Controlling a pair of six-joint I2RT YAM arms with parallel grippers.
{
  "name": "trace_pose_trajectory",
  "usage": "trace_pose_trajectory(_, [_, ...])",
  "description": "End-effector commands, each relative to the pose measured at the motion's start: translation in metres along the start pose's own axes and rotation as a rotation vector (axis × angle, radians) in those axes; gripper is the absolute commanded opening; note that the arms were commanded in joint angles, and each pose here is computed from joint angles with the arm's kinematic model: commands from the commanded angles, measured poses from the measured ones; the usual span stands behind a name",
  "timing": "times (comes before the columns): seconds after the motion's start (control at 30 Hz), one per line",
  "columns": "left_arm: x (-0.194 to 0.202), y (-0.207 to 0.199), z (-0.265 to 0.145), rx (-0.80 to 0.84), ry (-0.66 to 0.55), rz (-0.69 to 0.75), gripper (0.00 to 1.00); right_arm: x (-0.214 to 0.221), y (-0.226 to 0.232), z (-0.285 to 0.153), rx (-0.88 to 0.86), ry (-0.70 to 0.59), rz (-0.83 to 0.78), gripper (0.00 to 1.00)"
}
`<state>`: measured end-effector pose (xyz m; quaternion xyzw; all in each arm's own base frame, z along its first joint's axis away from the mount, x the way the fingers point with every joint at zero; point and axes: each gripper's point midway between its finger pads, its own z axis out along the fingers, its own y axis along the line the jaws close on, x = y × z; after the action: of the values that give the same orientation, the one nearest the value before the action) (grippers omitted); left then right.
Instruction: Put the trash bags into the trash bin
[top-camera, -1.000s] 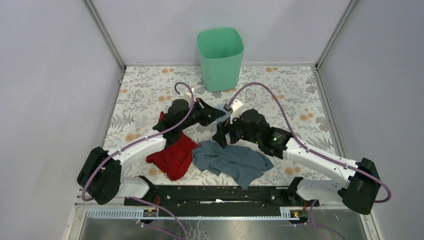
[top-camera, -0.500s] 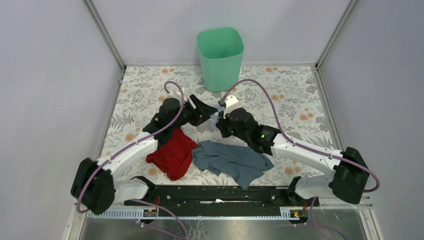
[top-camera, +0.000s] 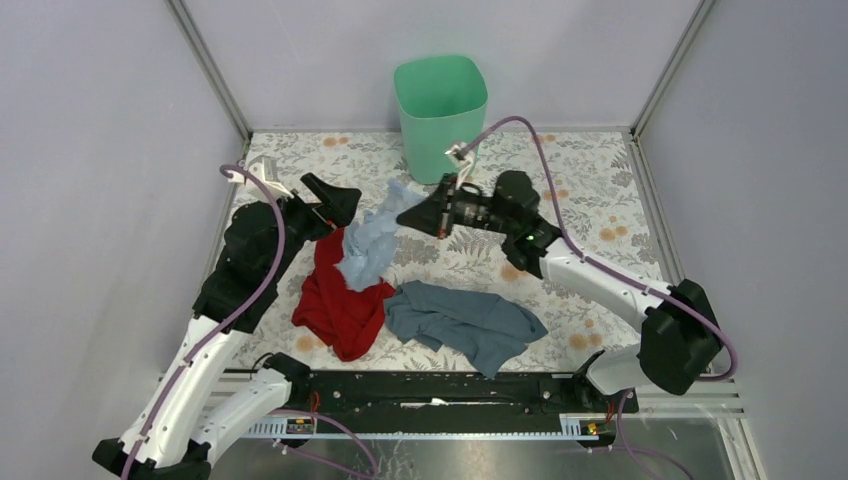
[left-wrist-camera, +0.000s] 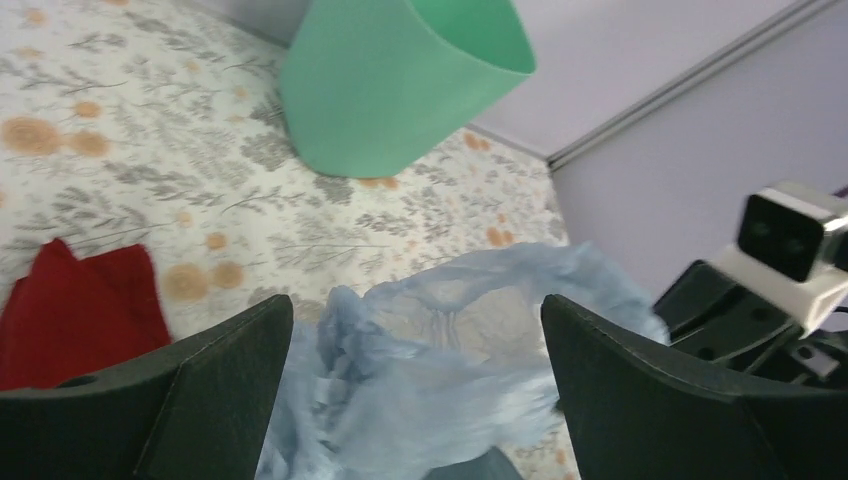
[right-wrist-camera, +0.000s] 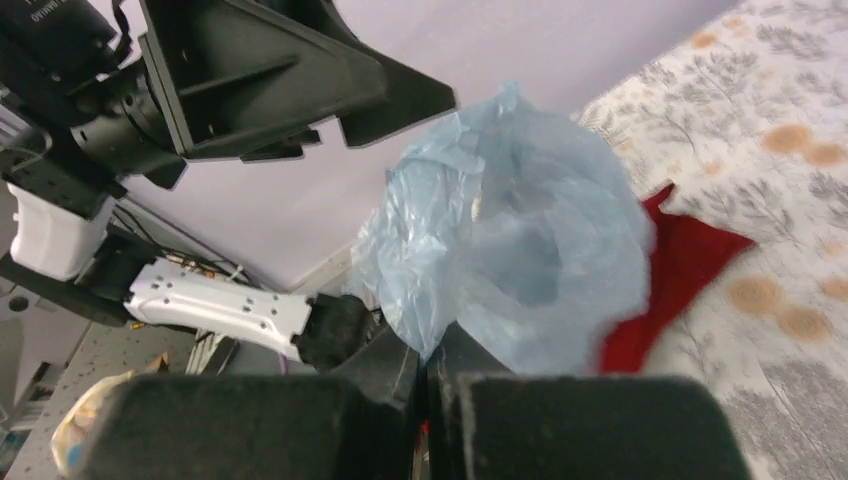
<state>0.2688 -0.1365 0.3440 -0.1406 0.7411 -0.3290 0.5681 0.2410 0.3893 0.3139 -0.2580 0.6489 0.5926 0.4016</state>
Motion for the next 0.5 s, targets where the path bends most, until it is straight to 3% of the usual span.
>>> trace_pose_trajectory(0.0, [0.016, 0.033, 0.004, -0.125, 0.05, 0.09, 0.99, 0.008, -0.041, -0.047, 0.008, -0.038, 0.135, 0.0])
trace_pose_trajectory(0.1, [0.036, 0.035, 0.015, -0.101, 0.11, 0.082, 0.99, 0.073, -0.118, -0.083, 0.269, 0.057, 0.349, 0.0])
trace_pose_trajectory(0.2, [0.064, 0.036, 0.031, -0.059, 0.199, 0.069, 0.97, 0.122, -0.132, -0.097, 0.314, 0.171, 0.441, 0.0])
trace_pose_trajectory(0.37, [0.121, 0.035, 0.057, 0.013, 0.444, 0.052, 0.89, 0.142, -0.143, -0.115, 0.413, 0.204, 0.393, 0.0])
trace_pose_trajectory(0.47, [0.15, 0.029, 0.069, 0.007, 0.537, 0.121, 0.86, 0.14, -0.144, -0.118, 0.431, 0.221, 0.344, 0.0])
